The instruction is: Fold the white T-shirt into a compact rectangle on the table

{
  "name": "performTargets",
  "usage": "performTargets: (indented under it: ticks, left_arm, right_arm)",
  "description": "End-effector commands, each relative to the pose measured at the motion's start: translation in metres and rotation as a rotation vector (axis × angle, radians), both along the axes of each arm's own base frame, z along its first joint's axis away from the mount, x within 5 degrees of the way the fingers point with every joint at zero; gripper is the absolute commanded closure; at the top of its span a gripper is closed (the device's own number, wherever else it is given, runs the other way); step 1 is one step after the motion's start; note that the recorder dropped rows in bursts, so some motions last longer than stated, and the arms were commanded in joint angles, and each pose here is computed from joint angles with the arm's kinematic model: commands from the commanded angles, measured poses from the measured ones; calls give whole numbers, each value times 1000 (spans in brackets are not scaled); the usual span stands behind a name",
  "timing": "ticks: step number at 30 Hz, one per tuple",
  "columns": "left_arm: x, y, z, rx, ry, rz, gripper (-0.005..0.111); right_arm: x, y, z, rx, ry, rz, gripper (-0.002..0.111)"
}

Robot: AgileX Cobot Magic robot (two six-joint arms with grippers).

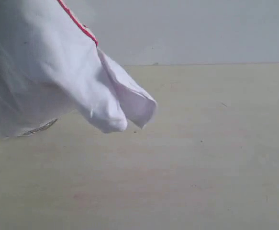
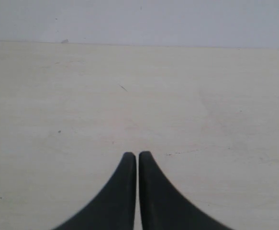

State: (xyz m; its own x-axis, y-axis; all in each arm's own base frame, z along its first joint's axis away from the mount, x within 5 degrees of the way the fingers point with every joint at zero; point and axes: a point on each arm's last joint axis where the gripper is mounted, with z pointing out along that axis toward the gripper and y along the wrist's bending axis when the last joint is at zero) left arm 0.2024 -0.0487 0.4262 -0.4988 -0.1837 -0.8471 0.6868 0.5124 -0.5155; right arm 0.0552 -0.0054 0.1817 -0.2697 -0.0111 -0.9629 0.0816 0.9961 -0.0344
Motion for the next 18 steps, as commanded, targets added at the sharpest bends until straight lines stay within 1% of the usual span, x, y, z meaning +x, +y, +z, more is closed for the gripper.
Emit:
performTargets:
  ticks: [1,3,4,7,9,10,12,15,18]
  left_arm:
    - [-8,-3,26,-78,-73,-29,102]
    - [-12,-4,41,-99,-109,-33,102]
    - [-14,-5,49,-137,-118,-39,102]
    - [-14,-5,51,-160,-102,-41,102]
    - [-12,-4,42,-96,-76,-26,102]
    - [-8,-4,31,-76,-38,-26,102]
    - [-2,-7,15,-68,12,-45,102]
    - [6,-15,-6,-52,48,-94,102]
    - [8,-22,-16,-46,68,-130,102]
  right_arm:
    - [0,0,1,-3,-15,-6,108]
    - [0,0,1,-3,-15,-6,108]
    - [0,0,1,-3,-15,-6,108]
    - [0,0,1,-3,-15,-6,108]
    - [0,0,1,-3,-15,-6,108]
    - [0,0,1,-3,-15,-6,108]
    - [0,0,1,-3,-15,-6,108]
    - [0,0,1,-3,-15,-6,108]
    - [0,0,1,-3,-15,-6,108]
